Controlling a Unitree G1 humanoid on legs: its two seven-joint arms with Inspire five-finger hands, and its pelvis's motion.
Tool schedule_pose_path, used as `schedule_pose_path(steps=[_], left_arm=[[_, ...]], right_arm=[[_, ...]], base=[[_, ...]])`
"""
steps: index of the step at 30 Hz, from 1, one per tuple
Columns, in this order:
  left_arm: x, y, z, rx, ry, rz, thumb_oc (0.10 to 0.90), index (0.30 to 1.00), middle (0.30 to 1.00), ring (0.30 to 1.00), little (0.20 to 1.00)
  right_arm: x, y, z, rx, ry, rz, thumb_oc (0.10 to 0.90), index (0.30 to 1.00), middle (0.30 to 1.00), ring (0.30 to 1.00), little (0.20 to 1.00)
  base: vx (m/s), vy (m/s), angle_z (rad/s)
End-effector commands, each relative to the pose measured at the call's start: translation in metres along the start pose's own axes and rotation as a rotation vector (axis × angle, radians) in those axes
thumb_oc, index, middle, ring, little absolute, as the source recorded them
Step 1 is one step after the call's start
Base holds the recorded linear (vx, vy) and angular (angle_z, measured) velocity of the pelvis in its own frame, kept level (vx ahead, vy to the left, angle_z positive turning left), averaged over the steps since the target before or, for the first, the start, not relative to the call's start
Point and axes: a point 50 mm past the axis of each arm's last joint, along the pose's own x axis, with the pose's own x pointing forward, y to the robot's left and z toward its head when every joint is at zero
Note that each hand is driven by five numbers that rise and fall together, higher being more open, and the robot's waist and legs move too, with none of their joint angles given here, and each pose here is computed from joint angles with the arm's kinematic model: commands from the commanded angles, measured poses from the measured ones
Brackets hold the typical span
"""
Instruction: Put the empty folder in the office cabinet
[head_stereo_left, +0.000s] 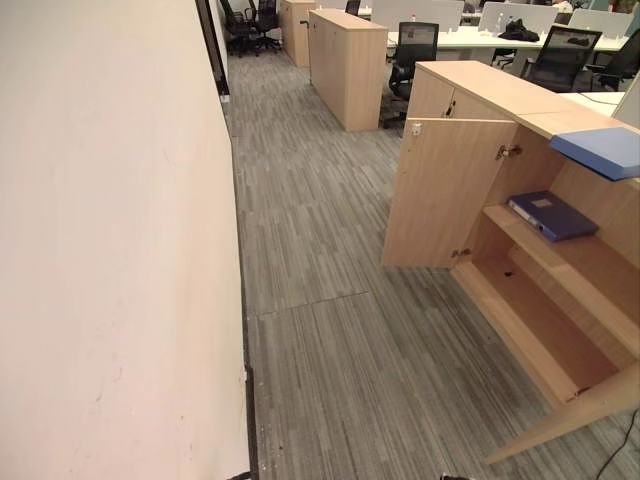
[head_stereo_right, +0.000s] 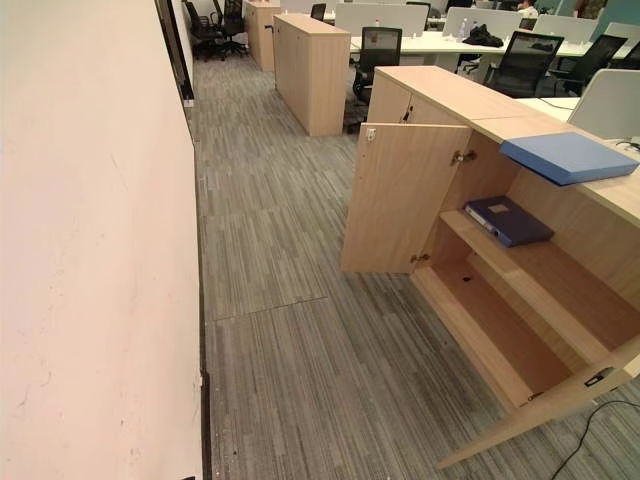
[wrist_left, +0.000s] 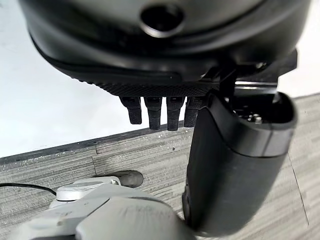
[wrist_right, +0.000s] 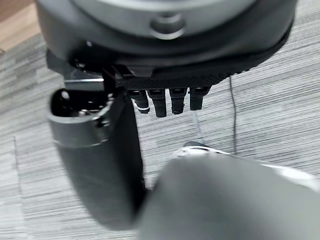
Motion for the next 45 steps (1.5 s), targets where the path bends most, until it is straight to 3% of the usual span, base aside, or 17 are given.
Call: schedule_pose_path(steps=[1,7,14,30,39,45], left_arm=[[0.003,-0.006,0.034,-0.048,-0.125,0.017,0.8,0.9,0.9,0.9,0.9],[0.004,-0.007,0.033,-0.057,-0.119,0.016,0.8,0.9,0.9,0.9,0.9],[0.003,-0.01,0.022,-0.11,-0.058,-0.046,0.8,0.9,0.9,0.9,0.9],[0.002,-0.01,0.007,0.107,0.012,-0.076,0.8,0.9,0.9,0.9,0.9],[0.002,-0.014,0.005,0.274,0.035,-0.098,0.8,0.9,0.9,0.9,0.9],[0.003,-0.015,0.008,0.286,0.028,-0.103,0.8,0.9,0.9,0.9,0.9]], right_arm=[[0.002,0.017,0.023,-0.011,-0.063,0.027,0.8,0.9,0.9,0.9,0.9],[0.002,0.017,0.024,-0.011,-0.075,0.027,0.8,0.9,0.9,0.9,0.9],[0.002,0.016,0.027,-0.16,-0.077,0.046,0.8,0.9,0.9,0.9,0.9],[0.001,0.009,0.009,0.03,-0.011,0.084,0.8,0.9,0.9,0.9,0.9],[0.001,0.007,0.008,-0.019,0.011,0.077,0.8,0.9,0.9,0.9,0.9],[0.001,0.005,0.008,-0.079,0.024,0.067,0.8,0.9,0.9,0.9,0.9]], base=[[0.0,0.0,0.0],[0.0,0.0,0.0],[0.0,0.0,0.0],[0.0,0.005,-0.02],[0.0,0.004,-0.01],[0.0,0.0,0.0]])
